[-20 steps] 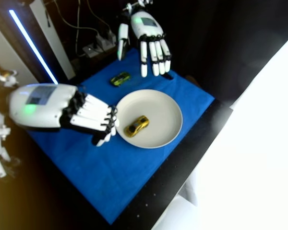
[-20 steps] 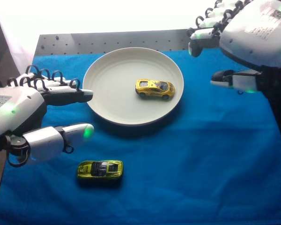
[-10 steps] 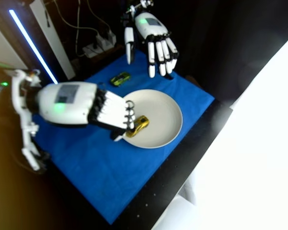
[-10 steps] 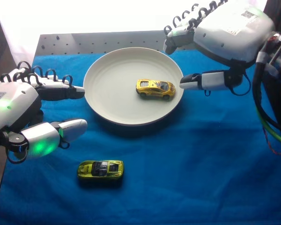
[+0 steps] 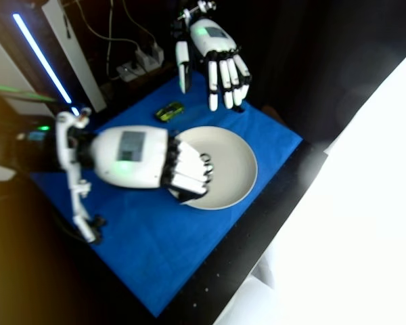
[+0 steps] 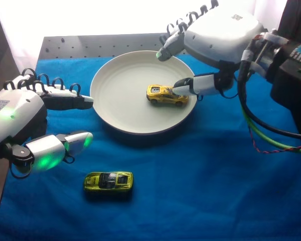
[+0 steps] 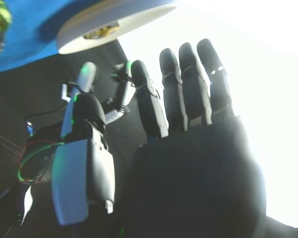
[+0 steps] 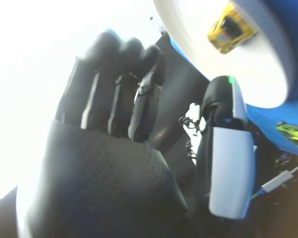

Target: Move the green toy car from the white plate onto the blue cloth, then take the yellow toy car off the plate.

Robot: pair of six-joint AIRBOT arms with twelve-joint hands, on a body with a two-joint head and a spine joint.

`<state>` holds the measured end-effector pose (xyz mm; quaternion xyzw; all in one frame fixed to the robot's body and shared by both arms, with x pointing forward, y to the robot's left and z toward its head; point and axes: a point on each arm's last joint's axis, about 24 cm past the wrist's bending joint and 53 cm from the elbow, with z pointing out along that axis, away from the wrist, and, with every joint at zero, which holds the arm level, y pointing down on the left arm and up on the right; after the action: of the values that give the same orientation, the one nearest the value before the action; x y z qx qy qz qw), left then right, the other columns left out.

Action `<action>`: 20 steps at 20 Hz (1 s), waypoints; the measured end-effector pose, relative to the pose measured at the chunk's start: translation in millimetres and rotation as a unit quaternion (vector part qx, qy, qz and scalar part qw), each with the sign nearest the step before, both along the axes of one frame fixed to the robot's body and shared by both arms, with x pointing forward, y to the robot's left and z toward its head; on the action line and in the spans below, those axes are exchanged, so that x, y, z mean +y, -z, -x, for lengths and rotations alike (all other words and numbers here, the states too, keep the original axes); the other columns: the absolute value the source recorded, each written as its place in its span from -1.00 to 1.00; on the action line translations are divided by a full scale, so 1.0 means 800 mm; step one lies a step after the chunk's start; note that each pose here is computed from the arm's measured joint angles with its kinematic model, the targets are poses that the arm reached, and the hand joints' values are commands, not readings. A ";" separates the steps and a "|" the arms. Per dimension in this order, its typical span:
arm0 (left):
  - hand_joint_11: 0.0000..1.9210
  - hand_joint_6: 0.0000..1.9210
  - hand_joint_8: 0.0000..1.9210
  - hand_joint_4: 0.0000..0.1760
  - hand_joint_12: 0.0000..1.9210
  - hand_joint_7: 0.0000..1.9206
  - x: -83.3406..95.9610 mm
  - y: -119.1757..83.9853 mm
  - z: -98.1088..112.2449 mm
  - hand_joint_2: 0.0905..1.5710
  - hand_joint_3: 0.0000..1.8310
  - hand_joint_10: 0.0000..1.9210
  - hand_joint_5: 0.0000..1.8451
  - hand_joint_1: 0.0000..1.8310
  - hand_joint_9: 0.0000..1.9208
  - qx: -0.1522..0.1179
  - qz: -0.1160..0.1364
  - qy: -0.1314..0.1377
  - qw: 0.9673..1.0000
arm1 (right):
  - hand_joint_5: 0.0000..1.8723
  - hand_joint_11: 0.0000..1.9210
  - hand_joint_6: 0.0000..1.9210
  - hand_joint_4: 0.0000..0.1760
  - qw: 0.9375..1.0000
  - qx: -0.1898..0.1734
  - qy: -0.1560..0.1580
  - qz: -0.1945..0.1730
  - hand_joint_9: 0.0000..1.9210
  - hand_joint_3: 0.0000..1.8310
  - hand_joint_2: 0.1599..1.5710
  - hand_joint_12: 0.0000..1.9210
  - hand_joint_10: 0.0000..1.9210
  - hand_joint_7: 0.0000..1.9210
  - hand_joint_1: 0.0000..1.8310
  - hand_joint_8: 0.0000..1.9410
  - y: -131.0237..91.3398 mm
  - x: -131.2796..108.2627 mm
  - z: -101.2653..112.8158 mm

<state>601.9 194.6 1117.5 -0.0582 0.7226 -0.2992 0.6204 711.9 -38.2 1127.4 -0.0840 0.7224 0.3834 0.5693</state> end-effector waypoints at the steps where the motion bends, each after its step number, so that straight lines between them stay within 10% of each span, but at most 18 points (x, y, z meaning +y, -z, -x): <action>1: -1.00 -1.00 -0.98 0.48 0.19 -0.46 0.000 0.000 0.000 0.52 -1.00 -0.49 -0.28 -0.46 -0.77 0.000 0.000 0.000 1.000 | -0.09 -0.63 -0.97 -1.00 1.000 0.005 0.001 0.003 -0.49 -1.00 0.21 0.92 0.32 -0.35 -0.01 -0.15 0.004 0.000 -0.001; 3: -1.00 -0.99 -0.98 0.29 0.19 -0.46 0.000 0.000 0.000 0.51 -1.00 -0.47 -0.27 -0.44 -0.78 0.000 0.000 0.000 1.000 | -0.07 -0.47 -0.98 -1.00 1.000 0.009 -0.001 0.003 -0.39 -1.00 0.20 0.99 0.54 -0.31 0.01 0.03 0.007 0.005 -0.001; 8: -1.00 -0.99 -0.98 -0.11 0.25 -0.45 0.000 0.000 0.000 0.52 -1.00 -0.32 -0.25 -0.37 -0.82 0.000 0.000 0.000 1.000 | -0.06 -0.60 -0.99 -1.00 1.000 0.015 -0.007 0.008 -0.41 -1.00 0.22 0.86 0.18 -0.25 0.00 -0.38 0.016 0.017 0.000; 9: -1.00 -0.99 -0.98 -0.12 0.28 -0.44 0.000 0.000 0.000 0.52 -1.00 -0.27 -0.25 -0.38 -0.83 0.000 0.000 0.000 1.000 | -0.06 -0.62 -0.99 -1.00 1.000 0.016 -0.007 0.010 -0.42 -1.00 0.22 0.85 0.15 -0.24 -0.02 -0.44 0.019 0.017 -0.002; 10: -1.00 -1.00 -0.99 0.28 0.21 -0.46 0.000 0.000 0.000 0.51 -1.00 -0.32 -0.25 -0.40 -0.84 0.000 0.001 0.000 1.000 | -0.07 -0.55 -1.00 -1.00 1.000 0.019 -0.007 0.011 -0.38 -1.00 0.23 0.93 0.27 -0.23 -0.04 -0.36 0.021 0.018 -0.002; 17: -1.00 -1.00 -0.99 0.19 0.23 -0.45 0.000 -0.002 0.000 0.53 -1.00 -0.31 -0.25 -0.37 -0.84 -0.003 0.002 -0.001 1.000 | -0.11 -0.57 -1.00 -1.00 0.999 0.028 -0.008 0.019 -0.40 -1.00 0.23 0.97 0.28 -0.17 -0.05 -0.56 0.031 0.025 -0.004; 20: -1.00 -0.99 -0.97 -0.01 0.19 -0.43 0.001 -0.003 -0.001 0.53 -1.00 -0.33 -0.23 -0.35 -0.81 -0.005 0.003 -0.002 1.000 | -0.17 -0.70 -1.00 -1.00 0.999 0.029 -0.006 0.022 -0.35 -1.00 0.24 0.66 -0.33 -0.15 -0.05 -0.89 0.034 0.023 -0.007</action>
<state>602.3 195.2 1120.0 -0.0596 0.7188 -0.3002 0.6243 717.7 -19.9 1100.1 -0.0895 0.7468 0.3725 0.5436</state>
